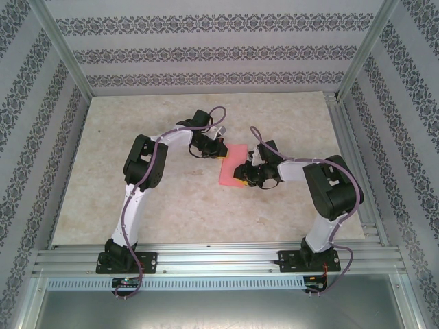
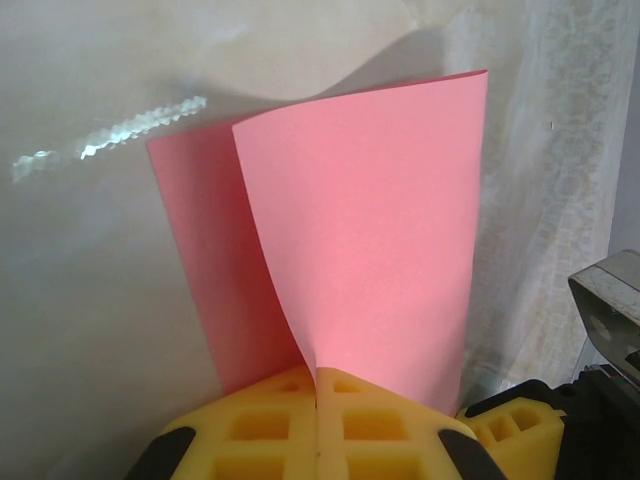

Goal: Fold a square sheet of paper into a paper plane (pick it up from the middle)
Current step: Fold the square sheet of paper in half at the center of the table.

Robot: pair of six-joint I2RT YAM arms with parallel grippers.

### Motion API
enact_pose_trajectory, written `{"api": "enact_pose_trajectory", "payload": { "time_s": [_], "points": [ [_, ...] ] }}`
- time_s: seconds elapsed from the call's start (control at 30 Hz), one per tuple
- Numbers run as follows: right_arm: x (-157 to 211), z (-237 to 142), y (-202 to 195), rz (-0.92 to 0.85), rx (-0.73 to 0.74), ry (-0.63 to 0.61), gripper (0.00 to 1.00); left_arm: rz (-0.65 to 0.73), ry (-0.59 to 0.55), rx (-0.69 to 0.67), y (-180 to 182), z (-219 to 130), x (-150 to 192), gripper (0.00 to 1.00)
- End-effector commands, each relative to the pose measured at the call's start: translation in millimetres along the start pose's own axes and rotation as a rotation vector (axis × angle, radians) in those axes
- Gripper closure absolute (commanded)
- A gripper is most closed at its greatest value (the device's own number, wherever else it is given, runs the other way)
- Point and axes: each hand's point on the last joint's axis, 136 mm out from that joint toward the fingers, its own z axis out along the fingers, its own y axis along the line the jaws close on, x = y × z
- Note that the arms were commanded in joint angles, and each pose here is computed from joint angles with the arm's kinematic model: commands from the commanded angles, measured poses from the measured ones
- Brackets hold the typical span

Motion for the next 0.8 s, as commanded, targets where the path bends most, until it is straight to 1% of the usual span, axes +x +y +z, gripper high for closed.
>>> {"api": "enact_pose_trajectory", "payload": {
  "time_s": [0.0, 0.13, 0.4, 0.5, 0.6, 0.67, 0.7, 0.77],
  "points": [
    [6, -8, 10, -0.024, -0.021, -0.011, 0.69, -0.027, 0.044, -0.035, 9, 1, 12, 0.94],
    [11, -12, 14, -0.029, -0.040, -0.008, 0.69, -0.028, 0.042, -0.031, 8, 0, 11, 0.93],
    [29, 5, -23, 0.024, 0.029, 0.041, 0.69, -0.028, 0.043, -0.032, 7, 0, 11, 0.93],
    [29, 4, -19, 0.020, 0.019, 0.039, 0.69, -0.028, 0.041, -0.027, 6, -1, 10, 0.94],
    [17, -13, -1, -0.026, 0.005, -0.016, 0.66, -0.035, 0.034, -0.025, 2, -4, 10, 0.94],
    [3, -33, 9, -0.069, 0.021, -0.084, 0.64, -0.050, 0.016, -0.008, -3, -7, 9, 0.93],
    [-6, -45, 14, -0.088, 0.031, -0.120, 0.62, -0.061, 0.001, 0.003, -6, -8, 8, 0.94],
    [-22, -67, 16, -0.107, 0.055, -0.188, 0.61, -0.075, -0.025, 0.009, -13, -14, 6, 0.93]
  ]
}}
